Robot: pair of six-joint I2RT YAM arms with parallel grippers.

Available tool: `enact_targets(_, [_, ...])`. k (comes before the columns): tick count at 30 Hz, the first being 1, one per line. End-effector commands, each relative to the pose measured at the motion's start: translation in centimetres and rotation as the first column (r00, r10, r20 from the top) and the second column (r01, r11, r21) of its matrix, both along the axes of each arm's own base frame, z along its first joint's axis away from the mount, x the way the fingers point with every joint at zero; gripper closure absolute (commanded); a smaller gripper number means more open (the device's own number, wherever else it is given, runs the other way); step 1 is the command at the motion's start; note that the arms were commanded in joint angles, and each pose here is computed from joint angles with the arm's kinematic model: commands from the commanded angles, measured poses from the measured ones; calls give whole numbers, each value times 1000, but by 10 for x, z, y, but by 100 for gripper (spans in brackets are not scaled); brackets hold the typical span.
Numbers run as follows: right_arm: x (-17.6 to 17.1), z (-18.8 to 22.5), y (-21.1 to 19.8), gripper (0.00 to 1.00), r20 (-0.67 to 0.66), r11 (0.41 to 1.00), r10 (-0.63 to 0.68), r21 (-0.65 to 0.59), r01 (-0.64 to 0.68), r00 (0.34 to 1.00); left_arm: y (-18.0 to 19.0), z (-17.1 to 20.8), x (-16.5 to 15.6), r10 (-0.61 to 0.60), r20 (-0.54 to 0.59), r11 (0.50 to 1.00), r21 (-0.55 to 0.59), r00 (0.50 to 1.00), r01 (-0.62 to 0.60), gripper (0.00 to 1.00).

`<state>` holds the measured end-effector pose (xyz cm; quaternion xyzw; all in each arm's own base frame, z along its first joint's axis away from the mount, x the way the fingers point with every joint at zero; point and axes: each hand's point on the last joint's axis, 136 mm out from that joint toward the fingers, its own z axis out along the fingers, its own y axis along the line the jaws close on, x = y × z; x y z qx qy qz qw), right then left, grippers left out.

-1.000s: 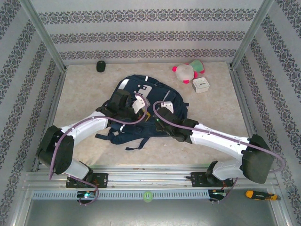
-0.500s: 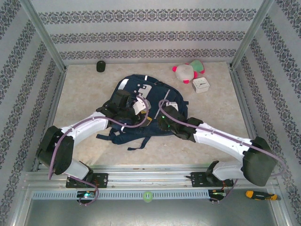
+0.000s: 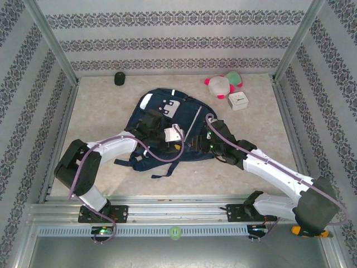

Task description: Pack the student bag

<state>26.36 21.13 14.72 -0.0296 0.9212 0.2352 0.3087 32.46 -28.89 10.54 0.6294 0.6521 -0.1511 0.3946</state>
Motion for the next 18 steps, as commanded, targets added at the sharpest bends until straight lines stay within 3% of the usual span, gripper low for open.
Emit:
enact_targets(1, [-8,-2,4,55,-8,999,53,14,-53,999,-9,14,10,-10,64,1000,-27,998,12,64])
enact_targets(3, [-10,-3,5,55,-10,998,56,10,-56,998,-11,24,8,17,29,997,-70,999,-15,86])
enact_targets(5, [-10,-1,9,55,-1,998,56,-1,-56,998,-13,35,0,25,-30,993,-116,999,-29,97])
enact_targets(13, [7,-2,33,54,8,998,52,-28,-51,999,-19,44,-13,24,-167,982,-181,986,-54,100])
enact_targets(18, [19,-9,25,54,10,995,-56,-82,56,998,-23,50,-12,26,-208,977,-203,978,-69,100])
